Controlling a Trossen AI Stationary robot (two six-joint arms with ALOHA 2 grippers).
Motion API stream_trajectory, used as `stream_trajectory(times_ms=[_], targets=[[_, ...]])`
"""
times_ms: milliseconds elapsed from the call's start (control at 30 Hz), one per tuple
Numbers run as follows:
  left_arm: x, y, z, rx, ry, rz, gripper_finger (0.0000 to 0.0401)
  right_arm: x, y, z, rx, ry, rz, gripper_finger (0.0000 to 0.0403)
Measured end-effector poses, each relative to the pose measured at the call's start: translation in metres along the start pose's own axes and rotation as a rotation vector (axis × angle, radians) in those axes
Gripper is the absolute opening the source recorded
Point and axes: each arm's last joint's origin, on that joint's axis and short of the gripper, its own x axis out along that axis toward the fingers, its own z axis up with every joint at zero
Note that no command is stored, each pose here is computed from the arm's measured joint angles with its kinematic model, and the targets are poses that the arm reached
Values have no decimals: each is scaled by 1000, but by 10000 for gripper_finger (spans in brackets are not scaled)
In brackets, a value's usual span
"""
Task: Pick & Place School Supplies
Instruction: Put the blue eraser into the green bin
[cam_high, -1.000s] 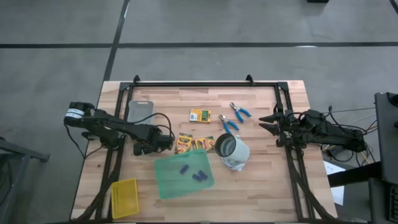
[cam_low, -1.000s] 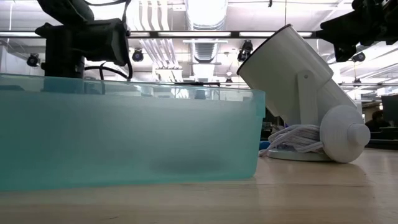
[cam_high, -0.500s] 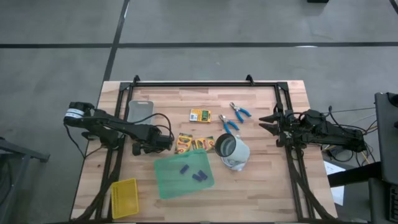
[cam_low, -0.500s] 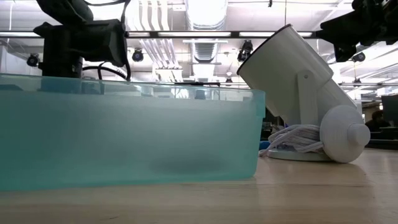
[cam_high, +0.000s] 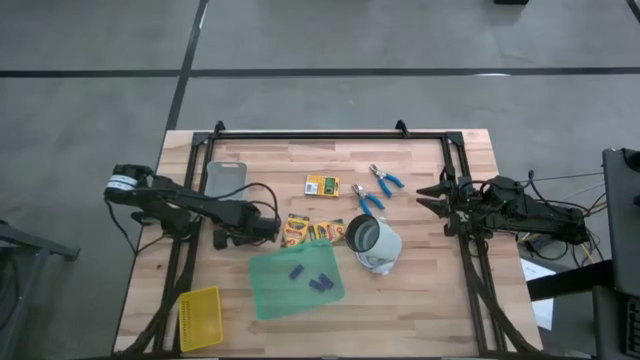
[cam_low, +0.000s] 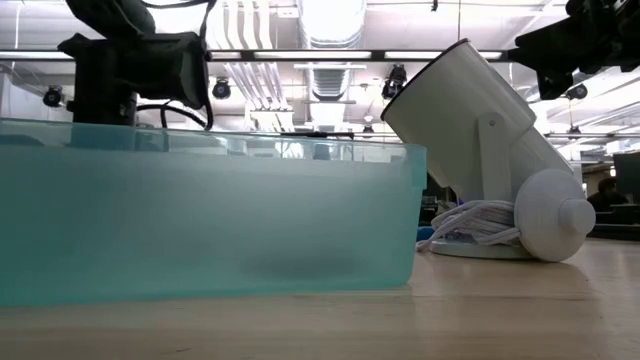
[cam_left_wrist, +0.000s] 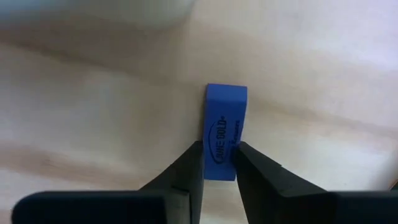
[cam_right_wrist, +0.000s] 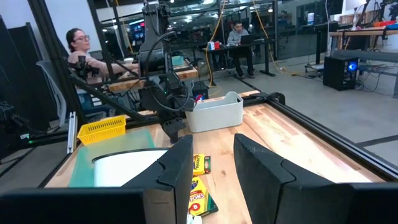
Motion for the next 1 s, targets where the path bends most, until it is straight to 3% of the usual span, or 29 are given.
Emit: stream_trajectory(times_ms=[333, 567, 1000], targets=[[-18, -8, 0, 1, -38, 8, 85, 0, 0, 0, 0, 0, 0, 114], [-47, -22, -3, 31, -43, -19, 85, 0, 0, 0, 0, 0, 0, 114], [-104, -43, -24, 113, -171, -247, 85, 0, 0, 0, 0, 0, -1, 114]])
